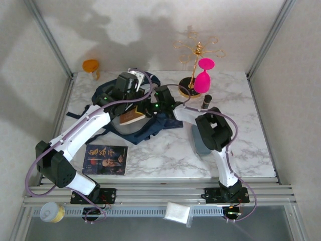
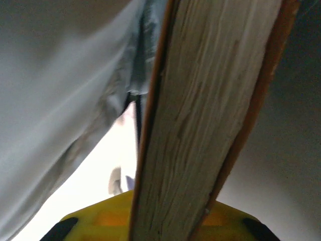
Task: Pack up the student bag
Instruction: Place the book in the student bag.
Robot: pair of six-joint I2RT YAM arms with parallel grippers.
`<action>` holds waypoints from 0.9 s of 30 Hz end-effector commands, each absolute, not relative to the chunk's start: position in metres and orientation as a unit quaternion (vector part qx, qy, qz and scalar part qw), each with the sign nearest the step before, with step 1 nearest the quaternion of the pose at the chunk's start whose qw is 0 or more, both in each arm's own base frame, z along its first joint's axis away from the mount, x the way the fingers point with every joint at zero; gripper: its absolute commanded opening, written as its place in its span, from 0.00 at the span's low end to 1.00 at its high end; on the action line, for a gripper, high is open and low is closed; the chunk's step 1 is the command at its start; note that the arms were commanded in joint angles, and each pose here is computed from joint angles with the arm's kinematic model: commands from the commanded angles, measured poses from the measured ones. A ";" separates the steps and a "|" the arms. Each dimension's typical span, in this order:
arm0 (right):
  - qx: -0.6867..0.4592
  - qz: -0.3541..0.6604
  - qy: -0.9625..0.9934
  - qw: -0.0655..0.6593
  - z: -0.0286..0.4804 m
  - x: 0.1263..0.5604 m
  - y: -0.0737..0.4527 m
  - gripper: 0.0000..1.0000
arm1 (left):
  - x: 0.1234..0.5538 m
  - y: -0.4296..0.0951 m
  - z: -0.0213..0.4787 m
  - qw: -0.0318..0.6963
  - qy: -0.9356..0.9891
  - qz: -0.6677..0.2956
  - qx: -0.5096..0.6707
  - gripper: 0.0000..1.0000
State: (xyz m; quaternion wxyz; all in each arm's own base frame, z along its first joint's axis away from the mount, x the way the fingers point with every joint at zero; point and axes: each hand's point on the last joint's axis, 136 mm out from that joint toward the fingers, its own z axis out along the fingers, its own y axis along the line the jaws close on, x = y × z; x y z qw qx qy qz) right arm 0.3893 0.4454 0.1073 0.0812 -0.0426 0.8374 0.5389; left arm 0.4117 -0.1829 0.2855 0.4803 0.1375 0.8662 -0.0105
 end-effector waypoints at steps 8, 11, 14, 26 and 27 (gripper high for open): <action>-0.067 0.484 0.866 0.106 0.102 0.389 0.412 0.60 | 0.423 -0.170 0.338 0.553 0.829 -0.007 0.084 0.00; -0.052 0.490 0.867 0.070 0.087 0.359 0.403 0.59 | 0.423 -0.171 0.339 0.557 0.827 -0.010 0.083 0.00; -0.060 0.484 0.871 0.061 0.082 0.338 0.404 0.57 | 0.424 -0.169 0.336 0.555 0.828 -0.007 0.082 0.00; -0.058 0.474 0.873 0.099 0.071 0.371 0.429 0.27 | 0.420 -0.176 0.340 0.554 0.827 -0.030 0.093 0.00; -0.061 0.476 0.871 0.110 0.076 0.376 0.431 0.23 | 0.420 -0.177 0.339 0.552 0.828 -0.031 0.094 0.00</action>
